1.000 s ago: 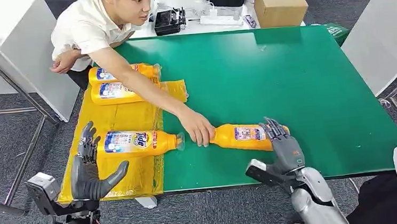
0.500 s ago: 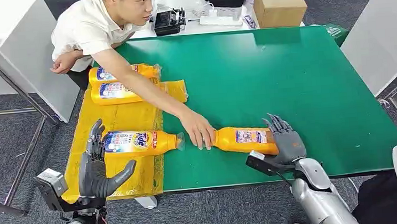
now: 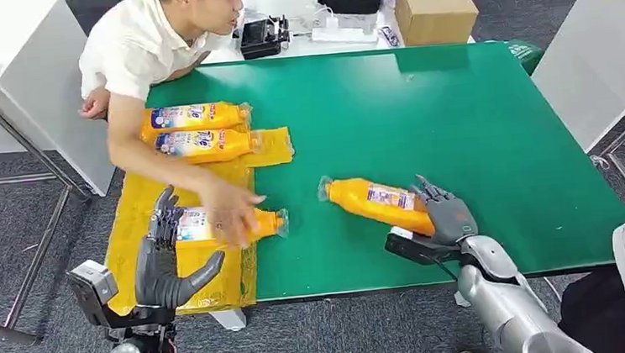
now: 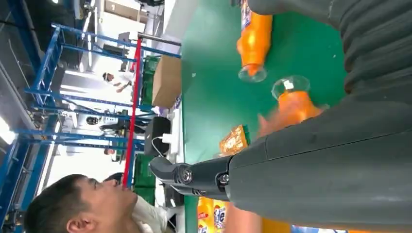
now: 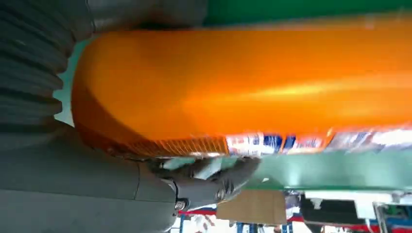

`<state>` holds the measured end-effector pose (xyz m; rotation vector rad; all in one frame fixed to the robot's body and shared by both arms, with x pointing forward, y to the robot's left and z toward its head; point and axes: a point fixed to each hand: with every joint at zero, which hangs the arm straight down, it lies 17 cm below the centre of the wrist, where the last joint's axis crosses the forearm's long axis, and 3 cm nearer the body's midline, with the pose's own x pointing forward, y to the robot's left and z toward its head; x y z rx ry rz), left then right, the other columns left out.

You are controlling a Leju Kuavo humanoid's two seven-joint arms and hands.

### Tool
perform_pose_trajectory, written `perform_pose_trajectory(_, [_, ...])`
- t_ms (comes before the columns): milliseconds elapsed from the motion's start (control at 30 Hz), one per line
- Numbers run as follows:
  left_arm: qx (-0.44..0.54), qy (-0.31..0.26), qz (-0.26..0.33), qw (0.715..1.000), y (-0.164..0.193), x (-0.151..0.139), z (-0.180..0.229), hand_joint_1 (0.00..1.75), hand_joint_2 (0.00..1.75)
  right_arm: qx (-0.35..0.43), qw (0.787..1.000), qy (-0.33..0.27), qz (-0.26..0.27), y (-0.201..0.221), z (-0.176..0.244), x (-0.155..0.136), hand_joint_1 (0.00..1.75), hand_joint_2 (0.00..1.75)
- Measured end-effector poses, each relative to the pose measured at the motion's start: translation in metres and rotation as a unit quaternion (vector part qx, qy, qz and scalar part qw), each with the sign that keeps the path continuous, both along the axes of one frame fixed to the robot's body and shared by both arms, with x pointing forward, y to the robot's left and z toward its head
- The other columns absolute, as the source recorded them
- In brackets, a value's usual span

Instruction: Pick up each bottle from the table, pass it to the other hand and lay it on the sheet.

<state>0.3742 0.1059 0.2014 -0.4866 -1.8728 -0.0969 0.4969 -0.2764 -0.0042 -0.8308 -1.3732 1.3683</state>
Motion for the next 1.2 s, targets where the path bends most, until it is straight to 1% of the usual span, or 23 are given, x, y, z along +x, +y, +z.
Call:
perform_pose_trajectory(167, [-0.001, 0.001, -0.001, 1.000, 0.000, 0.001, 0.000, 0.00, 1.75, 0.003, 1.000, 0.009, -0.004, -0.002, -0.001, 0.003, 1.75, 1.75])
perform_pose_trajectory(267, [-0.005, 0.002, -0.005, 1.000, -0.002, 0.001, 0.000, 0.00, 1.75, 0.020, 0.999, 0.042, -0.011, -0.004, -0.009, 0.002, 1.75, 1.75])
perform_pose_trajectory(333, [-0.008, 0.004, -0.009, 1.000, -0.004, 0.000, -0.001, 0.00, 1.75, 0.052, 0.996, 0.070, -0.009, -0.001, -0.015, -0.001, 1.75, 1.75])
perform_pose_trajectory(400, [-0.012, 0.007, -0.015, 1.000, -0.006, 0.000, -0.002, 0.00, 1.75, 0.112, 0.989, 0.095, -0.003, 0.003, -0.015, -0.004, 1.75, 1.75])
perform_pose_trajectory(467, [-0.014, 0.008, -0.018, 1.000, -0.007, 0.000, -0.002, 0.00, 1.75, 0.148, 0.983, 0.108, 0.002, 0.008, -0.014, -0.007, 1.75, 1.75])
perform_pose_trajectory(567, [-0.016, 0.009, -0.024, 1.000, -0.011, 0.000, -0.002, 0.00, 1.75, 0.181, 0.977, 0.114, 0.005, 0.012, -0.013, -0.010, 1.75, 1.75])
perform_pose_trajectory(633, [-0.025, 0.011, -0.031, 0.999, -0.013, -0.001, -0.003, 0.00, 1.75, 0.232, 0.965, 0.121, 0.020, 0.023, -0.011, -0.017, 1.75, 1.75])
perform_pose_trajectory(767, [-0.038, 0.015, -0.040, 0.998, -0.014, -0.002, -0.003, 0.00, 1.75, 0.305, 0.942, 0.127, 0.051, 0.051, -0.004, -0.031, 1.75, 1.75])
perform_pose_trajectory(900, [-0.059, 0.031, -0.062, 0.996, -0.021, -0.007, -0.007, 0.00, 1.75, 0.418, 0.900, 0.097, 0.079, 0.100, 0.033, -0.044, 1.75, 1.75])
perform_pose_trajectory(967, [-0.066, 0.044, -0.070, 0.994, -0.027, -0.010, -0.012, 0.00, 1.75, 0.461, 0.879, 0.086, 0.087, 0.121, 0.049, -0.055, 1.75, 1.75])
perform_pose_trajectory(1000, [-0.068, 0.054, -0.076, 0.993, -0.032, -0.012, -0.017, 0.00, 1.75, 0.482, 0.868, 0.070, 0.098, 0.133, 0.068, -0.057, 1.75, 1.75])
perform_pose_trajectory(1100, [-0.065, 0.076, -0.097, 0.990, -0.050, -0.021, -0.029, 0.00, 1.75, 0.504, 0.852, 0.053, 0.130, 0.164, 0.098, -0.068, 1.75, 1.75])
perform_pose_trajectory(1200, [-0.057, 0.093, -0.121, 0.987, -0.067, -0.029, -0.040, 0.00, 1.75, 0.503, 0.847, 0.051, 0.163, 0.187, 0.109, -0.082, 1.75, 1.75])
